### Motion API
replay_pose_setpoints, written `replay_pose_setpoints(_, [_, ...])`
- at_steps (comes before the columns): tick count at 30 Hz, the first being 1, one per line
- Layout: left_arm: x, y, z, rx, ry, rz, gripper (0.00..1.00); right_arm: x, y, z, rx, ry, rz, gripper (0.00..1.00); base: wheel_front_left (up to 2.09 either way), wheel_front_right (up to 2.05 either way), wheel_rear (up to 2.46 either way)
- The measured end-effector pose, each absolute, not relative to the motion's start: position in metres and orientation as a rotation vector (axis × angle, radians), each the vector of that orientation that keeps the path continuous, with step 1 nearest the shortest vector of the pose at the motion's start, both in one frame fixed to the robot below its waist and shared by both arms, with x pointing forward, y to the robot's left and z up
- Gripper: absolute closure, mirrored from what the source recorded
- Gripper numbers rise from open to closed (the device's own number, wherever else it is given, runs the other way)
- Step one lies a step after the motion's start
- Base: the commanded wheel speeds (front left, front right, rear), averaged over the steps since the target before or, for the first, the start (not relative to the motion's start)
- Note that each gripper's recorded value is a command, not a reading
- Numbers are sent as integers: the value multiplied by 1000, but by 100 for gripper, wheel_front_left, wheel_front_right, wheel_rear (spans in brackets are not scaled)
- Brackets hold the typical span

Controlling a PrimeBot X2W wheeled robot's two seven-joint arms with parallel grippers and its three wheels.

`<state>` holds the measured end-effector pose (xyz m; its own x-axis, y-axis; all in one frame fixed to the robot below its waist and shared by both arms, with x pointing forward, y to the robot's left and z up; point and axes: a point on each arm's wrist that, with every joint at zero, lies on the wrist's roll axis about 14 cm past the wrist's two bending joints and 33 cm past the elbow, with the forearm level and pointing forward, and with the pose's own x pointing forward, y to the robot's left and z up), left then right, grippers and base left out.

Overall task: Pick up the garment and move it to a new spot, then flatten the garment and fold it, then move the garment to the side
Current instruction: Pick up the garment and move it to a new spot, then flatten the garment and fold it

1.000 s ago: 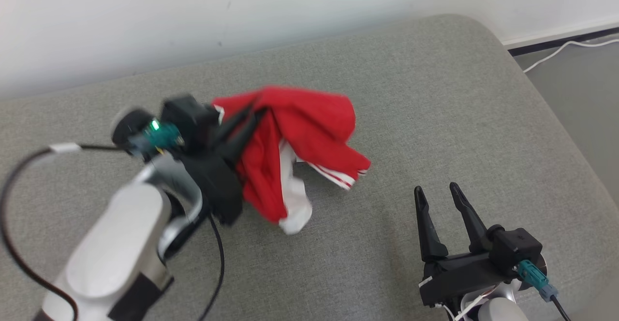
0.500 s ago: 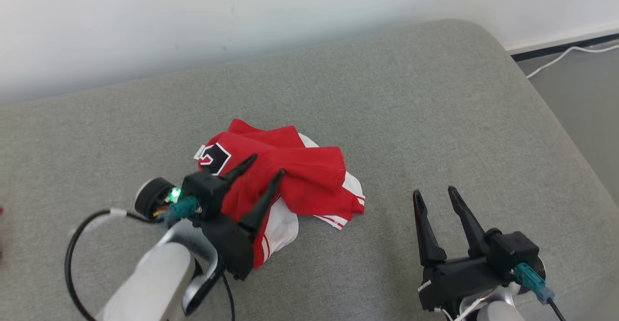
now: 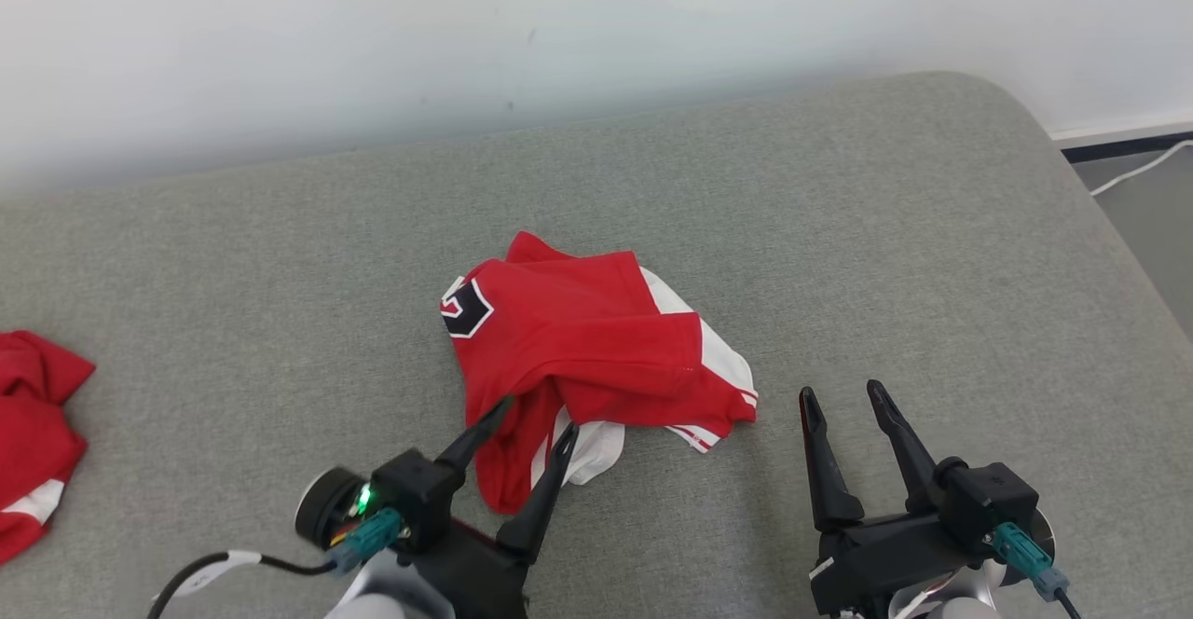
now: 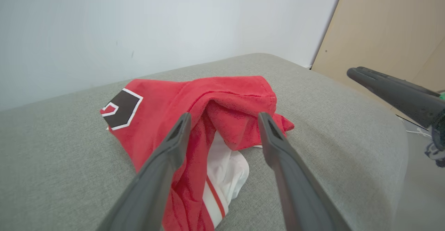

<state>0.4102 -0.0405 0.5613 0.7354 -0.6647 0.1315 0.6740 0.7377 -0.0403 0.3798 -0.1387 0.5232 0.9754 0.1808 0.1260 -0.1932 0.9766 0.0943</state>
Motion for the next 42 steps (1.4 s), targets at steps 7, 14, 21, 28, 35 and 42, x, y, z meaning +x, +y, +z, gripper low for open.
replay_pose_setpoints(7, [409, -24, 527, -106, -9, -677, 0, 382, -134, 521, 108, -109, 204, 0, 0, 0, 0])
replay_pose_setpoints(14, [411, -20, 490, -89, 86, -663, 0, 382, -140, 520, 102, -105, 187, 0, 0, 0, 0])
replay_pose_setpoints(21, [415, -21, 469, -71, 136, -659, 0, 379, -148, 518, 99, -97, 163, 0, 0, 0, 0])
replay_pose_setpoints(28, [421, -26, 456, -76, 177, -660, 53, 378, -153, 517, 96, -94, 146, 0, 0, 0, 0])
replay_pose_setpoints(35, [428, -22, 469, -90, 139, -643, 100, 378, -149, 517, 99, -96, 159, 0, 0, 0, 0])
replay_pose_setpoints(42, [437, 8, 507, -71, 12, -573, 100, 375, -132, 515, 114, -89, 204, 0, 0, 0, 0])
